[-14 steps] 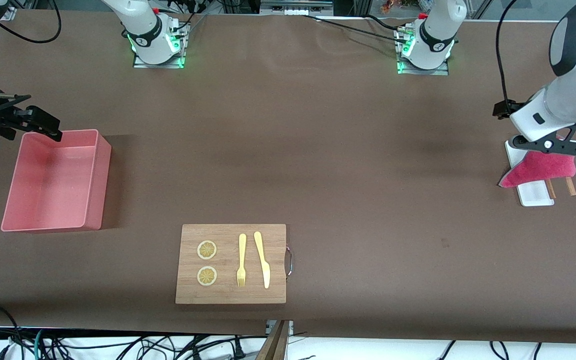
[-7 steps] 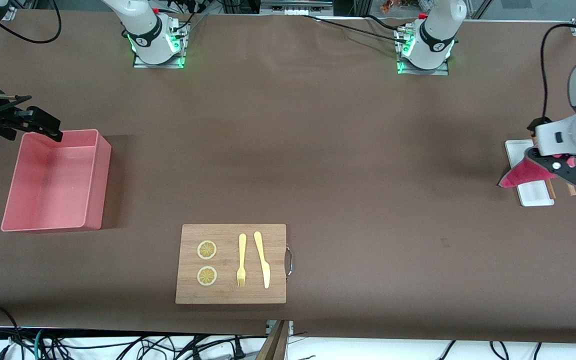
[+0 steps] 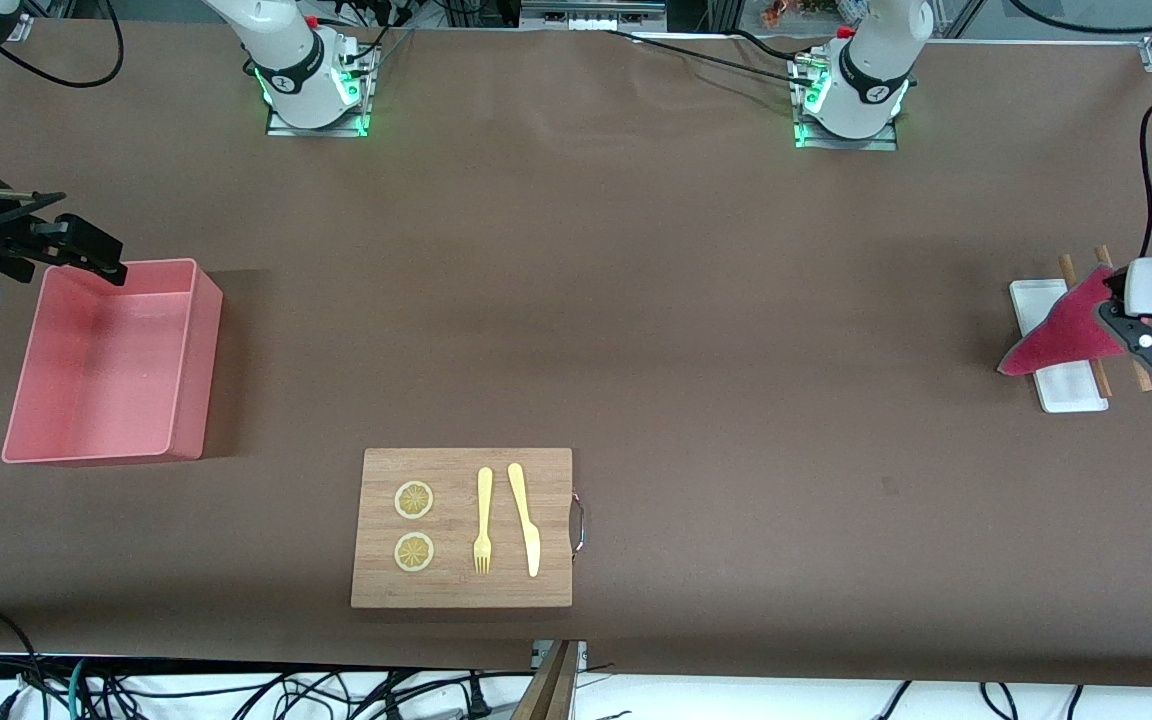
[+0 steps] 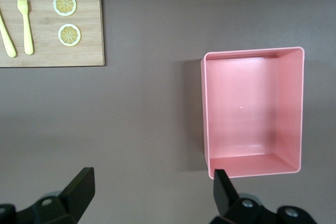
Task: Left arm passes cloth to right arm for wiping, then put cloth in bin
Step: 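Lower the left gripper onto the pink cloth on the white tray, then close the left gripper on the pink cloth and lift it, then carry the cloth with the left gripper while the right gripper approaches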
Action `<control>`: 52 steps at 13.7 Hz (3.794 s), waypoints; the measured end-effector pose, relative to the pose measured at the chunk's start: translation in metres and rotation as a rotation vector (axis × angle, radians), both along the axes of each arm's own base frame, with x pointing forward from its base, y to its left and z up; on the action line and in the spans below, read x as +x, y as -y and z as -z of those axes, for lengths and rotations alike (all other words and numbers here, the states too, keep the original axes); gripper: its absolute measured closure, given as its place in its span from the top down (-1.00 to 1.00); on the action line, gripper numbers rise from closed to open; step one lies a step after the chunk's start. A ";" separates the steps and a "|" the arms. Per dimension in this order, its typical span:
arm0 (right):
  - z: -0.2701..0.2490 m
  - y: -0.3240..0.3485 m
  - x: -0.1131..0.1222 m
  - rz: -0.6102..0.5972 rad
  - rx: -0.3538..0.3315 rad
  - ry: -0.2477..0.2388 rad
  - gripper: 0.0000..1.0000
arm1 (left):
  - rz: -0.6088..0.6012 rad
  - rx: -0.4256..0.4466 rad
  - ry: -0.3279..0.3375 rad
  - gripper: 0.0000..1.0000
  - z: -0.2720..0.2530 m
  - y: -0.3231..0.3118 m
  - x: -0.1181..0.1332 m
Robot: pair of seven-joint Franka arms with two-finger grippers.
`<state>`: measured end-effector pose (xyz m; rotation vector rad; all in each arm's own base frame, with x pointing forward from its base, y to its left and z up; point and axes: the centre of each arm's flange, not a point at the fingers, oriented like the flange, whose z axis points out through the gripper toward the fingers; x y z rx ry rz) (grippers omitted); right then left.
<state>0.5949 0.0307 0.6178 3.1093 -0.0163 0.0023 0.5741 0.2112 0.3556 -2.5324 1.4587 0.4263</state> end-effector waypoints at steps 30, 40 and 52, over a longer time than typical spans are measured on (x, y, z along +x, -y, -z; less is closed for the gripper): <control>0.027 0.011 0.004 0.016 -0.002 -0.058 1.00 | 0.202 -0.268 -0.235 -0.94 -0.027 0.056 0.034; 0.087 -0.036 0.005 0.161 0.106 -0.121 1.00 | -0.056 -0.864 -0.242 -0.94 -0.033 0.333 0.049; 0.182 -0.191 0.027 0.724 0.404 -0.206 1.00 | 0.187 -1.093 -0.015 -0.94 -0.067 0.623 0.009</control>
